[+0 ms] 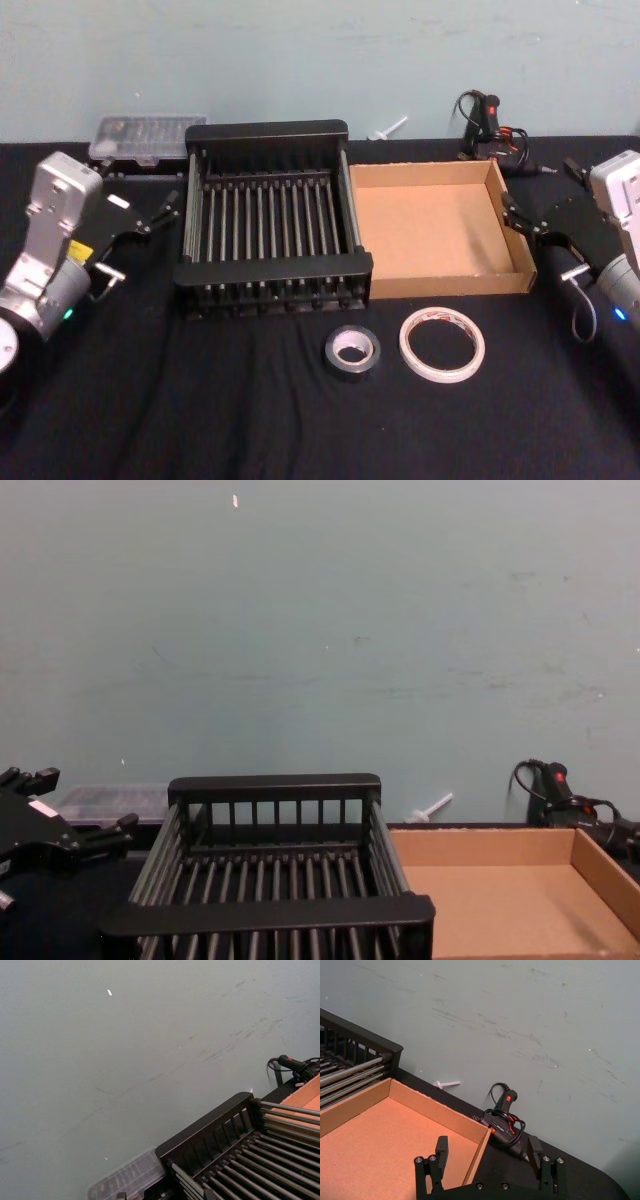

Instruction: Pick up the white tape and place it into the black box , Pick up the silver tape and place it into the brown box.

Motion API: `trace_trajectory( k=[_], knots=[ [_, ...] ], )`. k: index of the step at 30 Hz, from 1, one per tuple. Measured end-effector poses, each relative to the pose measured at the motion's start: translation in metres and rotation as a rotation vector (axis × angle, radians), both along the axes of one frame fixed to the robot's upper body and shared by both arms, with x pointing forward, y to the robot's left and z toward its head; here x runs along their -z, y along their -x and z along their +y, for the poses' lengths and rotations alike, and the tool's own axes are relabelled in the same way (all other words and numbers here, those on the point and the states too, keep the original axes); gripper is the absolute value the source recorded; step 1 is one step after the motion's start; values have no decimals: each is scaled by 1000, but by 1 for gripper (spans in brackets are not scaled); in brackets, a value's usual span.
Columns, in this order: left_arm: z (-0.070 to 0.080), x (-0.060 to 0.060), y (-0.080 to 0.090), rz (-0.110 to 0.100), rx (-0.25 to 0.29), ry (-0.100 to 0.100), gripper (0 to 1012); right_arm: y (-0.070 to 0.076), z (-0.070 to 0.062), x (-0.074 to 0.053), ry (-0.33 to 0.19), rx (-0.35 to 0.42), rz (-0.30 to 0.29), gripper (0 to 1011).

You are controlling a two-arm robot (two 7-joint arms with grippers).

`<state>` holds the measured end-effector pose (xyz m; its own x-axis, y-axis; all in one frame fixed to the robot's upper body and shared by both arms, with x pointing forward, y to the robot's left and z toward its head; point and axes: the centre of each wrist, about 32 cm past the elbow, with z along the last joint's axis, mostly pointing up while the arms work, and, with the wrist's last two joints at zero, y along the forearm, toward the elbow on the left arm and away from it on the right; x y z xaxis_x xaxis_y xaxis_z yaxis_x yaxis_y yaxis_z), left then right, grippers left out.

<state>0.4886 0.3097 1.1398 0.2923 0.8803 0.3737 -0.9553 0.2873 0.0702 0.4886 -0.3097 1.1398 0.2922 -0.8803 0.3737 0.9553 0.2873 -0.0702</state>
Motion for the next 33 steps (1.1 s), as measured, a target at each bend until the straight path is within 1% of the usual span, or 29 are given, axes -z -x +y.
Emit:
trace_trajectory(
  k=[33],
  knots=[
    [0, 0, 0, 0, 0, 0, 1001, 0, 0, 0, 0, 0, 0, 1002]
  ],
)
